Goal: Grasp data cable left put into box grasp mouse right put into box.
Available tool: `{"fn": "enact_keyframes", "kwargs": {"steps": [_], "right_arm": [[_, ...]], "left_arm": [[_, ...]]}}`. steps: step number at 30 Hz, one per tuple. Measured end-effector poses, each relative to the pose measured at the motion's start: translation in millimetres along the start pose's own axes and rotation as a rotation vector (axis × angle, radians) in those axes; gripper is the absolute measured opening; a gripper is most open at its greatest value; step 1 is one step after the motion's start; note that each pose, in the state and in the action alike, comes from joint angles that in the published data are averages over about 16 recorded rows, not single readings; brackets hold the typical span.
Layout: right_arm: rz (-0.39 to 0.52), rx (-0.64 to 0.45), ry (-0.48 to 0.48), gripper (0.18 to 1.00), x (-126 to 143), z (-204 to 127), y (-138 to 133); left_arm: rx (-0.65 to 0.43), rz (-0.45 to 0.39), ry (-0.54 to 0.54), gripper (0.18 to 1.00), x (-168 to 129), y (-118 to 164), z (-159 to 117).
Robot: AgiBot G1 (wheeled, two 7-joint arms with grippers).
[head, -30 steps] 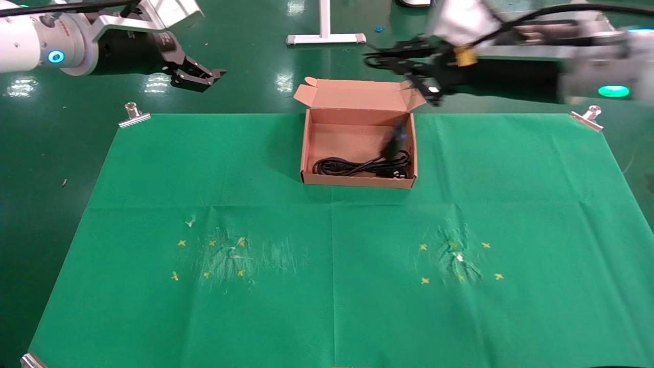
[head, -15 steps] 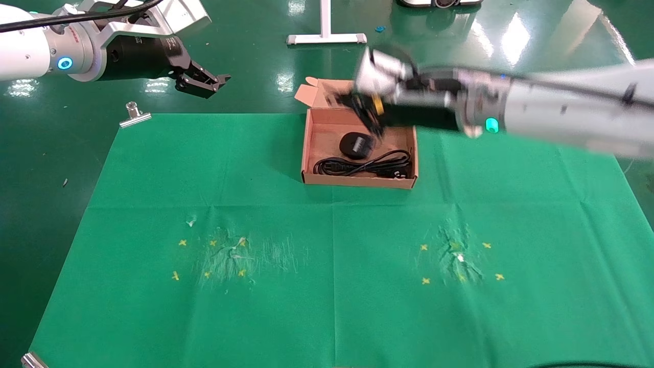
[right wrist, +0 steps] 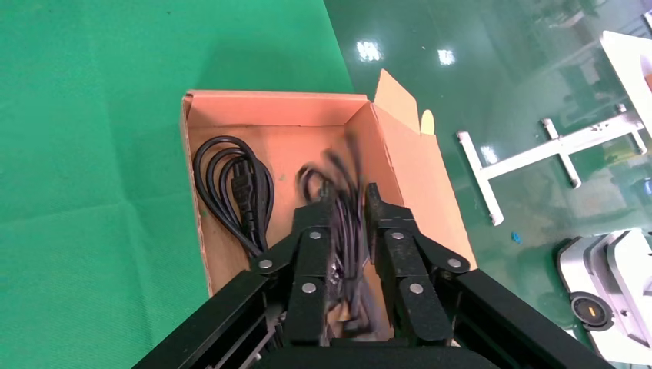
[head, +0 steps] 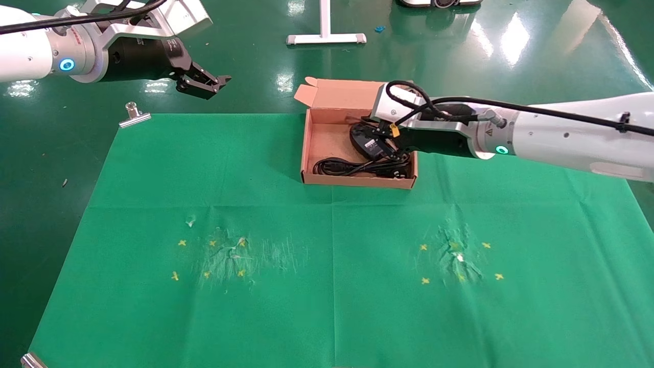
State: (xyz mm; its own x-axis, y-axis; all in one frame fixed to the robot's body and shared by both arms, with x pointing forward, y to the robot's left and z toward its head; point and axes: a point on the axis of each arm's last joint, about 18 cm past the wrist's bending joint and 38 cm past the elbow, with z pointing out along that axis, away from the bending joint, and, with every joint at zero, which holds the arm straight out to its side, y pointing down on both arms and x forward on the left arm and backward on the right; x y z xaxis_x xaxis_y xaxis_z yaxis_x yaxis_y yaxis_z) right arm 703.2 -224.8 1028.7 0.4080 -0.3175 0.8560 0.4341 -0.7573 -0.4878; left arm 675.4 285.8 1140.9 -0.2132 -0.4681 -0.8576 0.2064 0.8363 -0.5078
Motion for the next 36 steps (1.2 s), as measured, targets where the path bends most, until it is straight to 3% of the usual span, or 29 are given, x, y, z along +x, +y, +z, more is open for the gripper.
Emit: {"fn": "enact_keyframes", "kwargs": {"steps": [11, 27, 36], "right_arm": [[0.037, 0.041, -0.017, 0.373, -3.9, -9.1, -2.0], [0.214, 0.188, -0.115, 0.741, -34.6, -51.5, 7.4], [0.299, 0.282, -0.175, 0.892, -50.8, -82.5, 7.3]], "left_arm": [[0.0, -0.001, 0.001, 1.001, 0.1, 0.1, 0.5], [0.0, -0.001, 0.001, 1.001, 0.1, 0.1, 0.5], [0.0, -0.001, 0.001, 1.001, 0.1, 0.1, 0.5]]}}
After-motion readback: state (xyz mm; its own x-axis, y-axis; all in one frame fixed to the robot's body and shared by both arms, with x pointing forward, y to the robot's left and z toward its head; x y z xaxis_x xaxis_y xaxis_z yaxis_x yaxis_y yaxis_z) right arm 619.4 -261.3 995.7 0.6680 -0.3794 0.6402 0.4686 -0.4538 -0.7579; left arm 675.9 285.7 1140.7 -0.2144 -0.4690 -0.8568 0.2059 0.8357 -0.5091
